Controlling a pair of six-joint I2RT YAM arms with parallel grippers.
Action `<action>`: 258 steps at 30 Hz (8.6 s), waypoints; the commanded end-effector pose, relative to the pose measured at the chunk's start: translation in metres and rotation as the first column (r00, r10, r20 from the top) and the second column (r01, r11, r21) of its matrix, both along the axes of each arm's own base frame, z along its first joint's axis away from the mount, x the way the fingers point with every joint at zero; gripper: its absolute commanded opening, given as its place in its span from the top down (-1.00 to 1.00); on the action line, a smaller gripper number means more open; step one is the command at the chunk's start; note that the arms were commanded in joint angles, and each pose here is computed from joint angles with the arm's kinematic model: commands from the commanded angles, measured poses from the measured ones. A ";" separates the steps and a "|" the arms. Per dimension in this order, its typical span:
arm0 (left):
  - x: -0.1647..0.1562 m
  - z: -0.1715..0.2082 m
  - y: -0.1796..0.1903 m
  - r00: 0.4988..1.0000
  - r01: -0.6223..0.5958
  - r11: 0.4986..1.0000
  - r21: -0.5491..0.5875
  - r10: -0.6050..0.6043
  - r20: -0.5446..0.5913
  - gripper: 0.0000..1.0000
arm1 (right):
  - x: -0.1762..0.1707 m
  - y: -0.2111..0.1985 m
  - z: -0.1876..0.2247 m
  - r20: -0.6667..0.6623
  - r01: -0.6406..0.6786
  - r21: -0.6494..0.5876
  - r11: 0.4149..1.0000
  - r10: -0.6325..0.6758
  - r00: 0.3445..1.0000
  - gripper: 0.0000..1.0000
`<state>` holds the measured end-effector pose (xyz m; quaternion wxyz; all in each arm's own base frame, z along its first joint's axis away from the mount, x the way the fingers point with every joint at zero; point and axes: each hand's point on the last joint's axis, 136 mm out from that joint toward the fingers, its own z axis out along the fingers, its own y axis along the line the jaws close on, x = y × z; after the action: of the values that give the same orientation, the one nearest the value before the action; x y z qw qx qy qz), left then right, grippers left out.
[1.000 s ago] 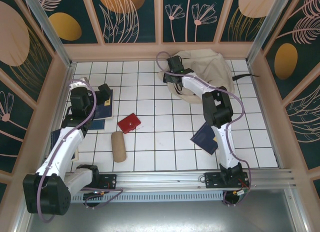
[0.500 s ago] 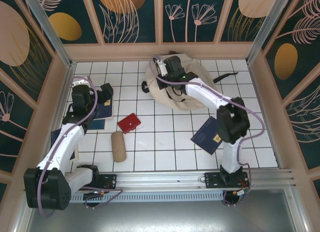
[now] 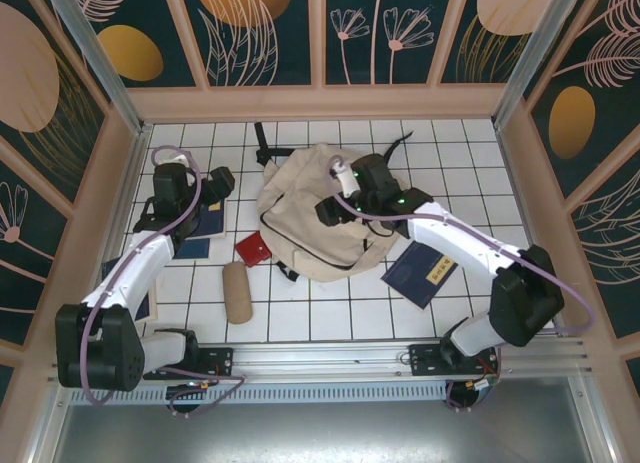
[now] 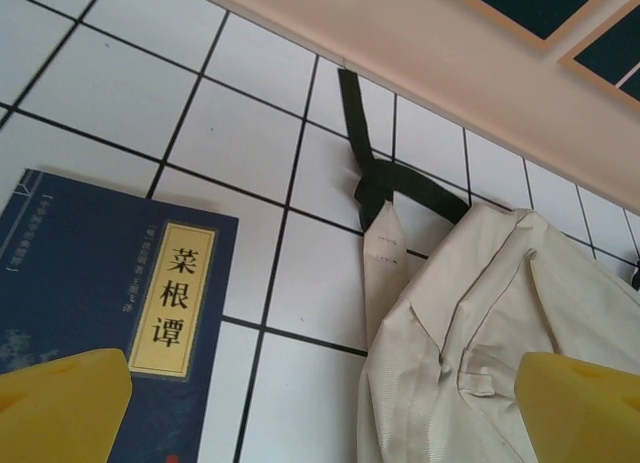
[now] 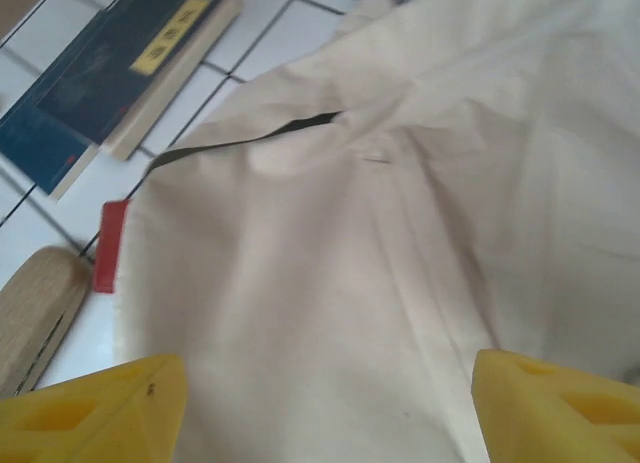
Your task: Pack books, pencil case, and school supplies into a backpack
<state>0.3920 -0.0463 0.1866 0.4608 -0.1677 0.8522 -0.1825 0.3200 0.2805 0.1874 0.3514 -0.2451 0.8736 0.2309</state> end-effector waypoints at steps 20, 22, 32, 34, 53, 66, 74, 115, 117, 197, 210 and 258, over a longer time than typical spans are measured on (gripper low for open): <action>0.010 -0.041 -0.093 0.958 0.233 0.962 -0.140 -0.252 -0.138 -0.61 | 0.054 -0.158 -0.146 -0.420 0.770 -0.076 0.633 -0.721 0.552 0.04; 0.009 -0.038 -0.100 0.952 0.257 0.954 -0.156 -0.277 -0.128 -0.56 | 0.063 -0.159 -0.152 -0.421 0.763 -0.074 0.642 -0.714 0.560 0.07; -0.003 -0.035 -0.137 0.920 0.350 0.910 -0.224 -0.379 -0.103 -0.29 | 0.150 -0.162 -0.153 -0.355 0.686 -0.030 0.727 -0.649 0.673 0.28; -0.007 -0.043 -0.151 0.907 0.372 0.899 -0.231 -0.405 -0.117 -0.20 | 0.170 -0.159 -0.145 -0.342 0.670 -0.017 0.742 -0.634 0.694 0.30; -0.095 -0.090 -0.259 0.740 0.558 0.775 -0.296 -0.626 -0.246 0.40 | 0.000 -0.044 -0.090 -0.600 0.447 0.154 0.881 -0.275 0.751 0.28; -0.102 -0.150 -0.235 0.753 0.484 0.846 -0.222 -0.533 -0.387 0.40 | -0.022 -0.059 -0.132 -0.613 0.496 0.045 0.867 -0.368 0.699 0.35; -0.077 -0.101 -0.244 0.801 0.483 0.855 -0.189 -0.518 -0.300 0.28 | 0.032 -0.140 -0.099 -0.450 0.656 0.006 0.754 -0.584 0.676 -0.01; -0.056 -0.136 -0.357 0.674 0.509 0.785 -0.353 -0.619 -0.404 0.33 | -0.005 -0.104 -0.172 -0.659 0.648 0.002 0.761 -0.487 0.574 1.00; -0.055 -0.141 -0.359 0.668 0.506 0.789 -0.348 -0.614 -0.420 0.40 | -0.005 -0.104 -0.173 -0.662 0.650 0.004 0.760 -0.485 0.571 1.00; -0.035 -0.117 -0.363 0.739 0.525 0.821 -0.222 -0.570 -0.359 1.00 | 0.004 -0.113 -0.177 -0.633 0.675 -0.017 0.738 -0.530 0.564 1.00; -0.064 -0.095 -0.300 0.795 0.462 0.881 -0.099 -0.461 -0.394 1.00 | 0.022 -0.127 -0.174 -0.565 0.781 -0.033 0.623 -0.656 0.500 1.00; -0.088 -0.050 -0.296 0.808 0.476 0.874 -0.102 -0.480 -0.342 -0.19 | 0.029 -0.076 -0.118 -0.584 0.588 0.262 0.765 -0.359 0.728 1.00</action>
<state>0.3020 -0.3425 0.1320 0.2242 0.0207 0.9299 -0.2909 0.3501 0.1939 0.0562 0.2007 0.1575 0.9043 0.3423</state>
